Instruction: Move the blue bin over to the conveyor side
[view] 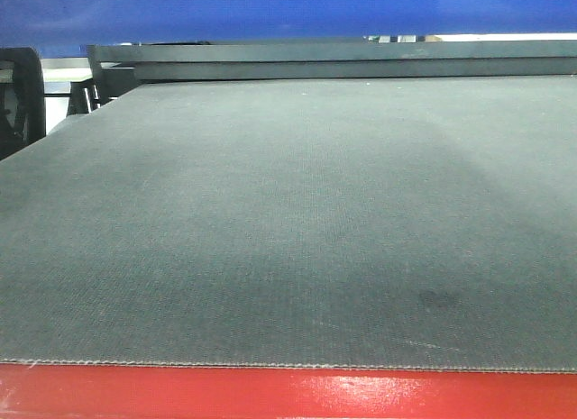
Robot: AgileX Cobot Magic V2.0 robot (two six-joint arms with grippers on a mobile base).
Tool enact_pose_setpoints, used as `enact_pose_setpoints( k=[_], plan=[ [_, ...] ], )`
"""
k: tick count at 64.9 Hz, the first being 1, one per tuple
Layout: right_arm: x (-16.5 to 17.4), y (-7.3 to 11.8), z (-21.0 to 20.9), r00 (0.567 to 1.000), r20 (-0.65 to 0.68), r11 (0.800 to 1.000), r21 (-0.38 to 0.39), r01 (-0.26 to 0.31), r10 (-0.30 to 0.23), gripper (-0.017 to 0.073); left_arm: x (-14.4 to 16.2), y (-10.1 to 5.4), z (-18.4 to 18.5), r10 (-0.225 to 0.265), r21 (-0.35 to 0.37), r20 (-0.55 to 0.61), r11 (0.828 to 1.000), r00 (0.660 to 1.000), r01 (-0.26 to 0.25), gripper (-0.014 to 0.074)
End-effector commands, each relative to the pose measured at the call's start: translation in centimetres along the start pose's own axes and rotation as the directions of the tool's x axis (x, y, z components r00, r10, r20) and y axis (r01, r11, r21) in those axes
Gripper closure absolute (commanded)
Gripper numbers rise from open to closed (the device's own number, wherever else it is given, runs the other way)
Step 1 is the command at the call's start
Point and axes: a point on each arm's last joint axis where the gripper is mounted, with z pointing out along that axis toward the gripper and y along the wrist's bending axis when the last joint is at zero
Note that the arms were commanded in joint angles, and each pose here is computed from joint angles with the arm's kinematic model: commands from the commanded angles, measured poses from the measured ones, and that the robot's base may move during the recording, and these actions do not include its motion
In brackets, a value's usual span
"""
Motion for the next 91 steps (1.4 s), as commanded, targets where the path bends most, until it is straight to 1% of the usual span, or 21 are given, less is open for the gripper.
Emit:
enact_pose_setpoints(
  k=[1, 49, 58, 69, 79, 91],
  plan=[
    [-1.1, -0.3, -1.4, 0.988, 0.148, 0.999, 0.033, 0.033, -0.037, 0.0648, -1.1, 0.0, -1.1, 0.031, -0.017, 0.132, 0.999, 0.991, -0.029, 0.0612],
    [-1.1, -0.3, -1.4, 0.988, 0.148, 0.999, 0.033, 0.033, -0.037, 0.0648, -1.1, 0.0, -1.1, 0.03, -0.016, 0.13, 0.999, 0.991, -0.028, 0.0612],
    [-1.2, -0.3, -0.5, 0.991, 0.125, 0.999, 0.036, 0.033, -0.038, 0.0648, -1.1, 0.0, -0.5, 0.028, -0.018, 0.115, 0.999, 0.993, -0.026, 0.0612],
    [-1.4, -0.2, 2.0, 0.998, 0.048, 0.998, 0.047, 0.036, -0.038, 0.0648, -1.3, 0.4, 1.7, 0.021, -0.023, 0.055, 1.0, 0.998, -0.019, 0.0612],
    [-1.6, -0.2, 5.5, 0.998, -0.043, 0.997, 0.06, 0.041, -0.039, 0.0648, -1.3, 0.8, 4.6, 0.01, -0.031, -0.016, 0.999, 1.0, -0.011, 0.0612],
    [-1.4, -0.2, 9.0, 0.991, -0.13, 0.996, 0.071, 0.048, -0.038, 0.0648, 0.0, 1.6, 9.1, -0.017, -0.039, -0.148, 0.999, 0.989, 0.012, 0.0612]
  ],
)
